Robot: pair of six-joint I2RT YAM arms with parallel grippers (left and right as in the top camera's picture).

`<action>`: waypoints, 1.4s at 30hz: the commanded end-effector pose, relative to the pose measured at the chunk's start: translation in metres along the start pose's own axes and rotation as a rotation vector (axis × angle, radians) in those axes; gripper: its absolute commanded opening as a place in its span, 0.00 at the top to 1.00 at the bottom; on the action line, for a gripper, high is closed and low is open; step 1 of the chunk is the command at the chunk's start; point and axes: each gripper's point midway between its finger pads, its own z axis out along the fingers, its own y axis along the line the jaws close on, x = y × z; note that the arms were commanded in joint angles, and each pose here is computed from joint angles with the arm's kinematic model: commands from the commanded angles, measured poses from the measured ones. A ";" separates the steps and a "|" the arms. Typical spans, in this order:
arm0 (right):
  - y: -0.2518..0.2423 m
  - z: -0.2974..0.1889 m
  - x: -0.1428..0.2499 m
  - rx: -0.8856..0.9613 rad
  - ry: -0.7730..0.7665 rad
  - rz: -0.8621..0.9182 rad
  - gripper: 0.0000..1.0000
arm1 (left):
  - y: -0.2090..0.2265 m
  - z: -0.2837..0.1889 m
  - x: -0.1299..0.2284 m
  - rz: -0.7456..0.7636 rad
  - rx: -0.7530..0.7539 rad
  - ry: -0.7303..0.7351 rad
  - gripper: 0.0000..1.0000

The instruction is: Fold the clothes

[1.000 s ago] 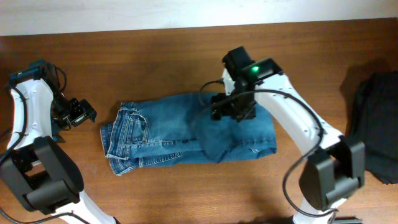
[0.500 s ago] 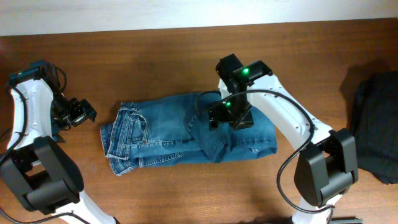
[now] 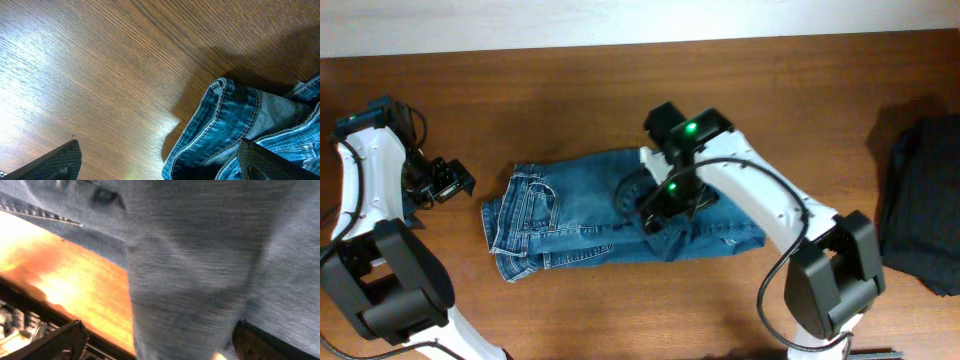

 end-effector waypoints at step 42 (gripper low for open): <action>-0.220 -0.081 0.058 0.723 0.027 0.705 0.96 | 0.002 0.000 0.004 -0.008 0.003 0.017 0.01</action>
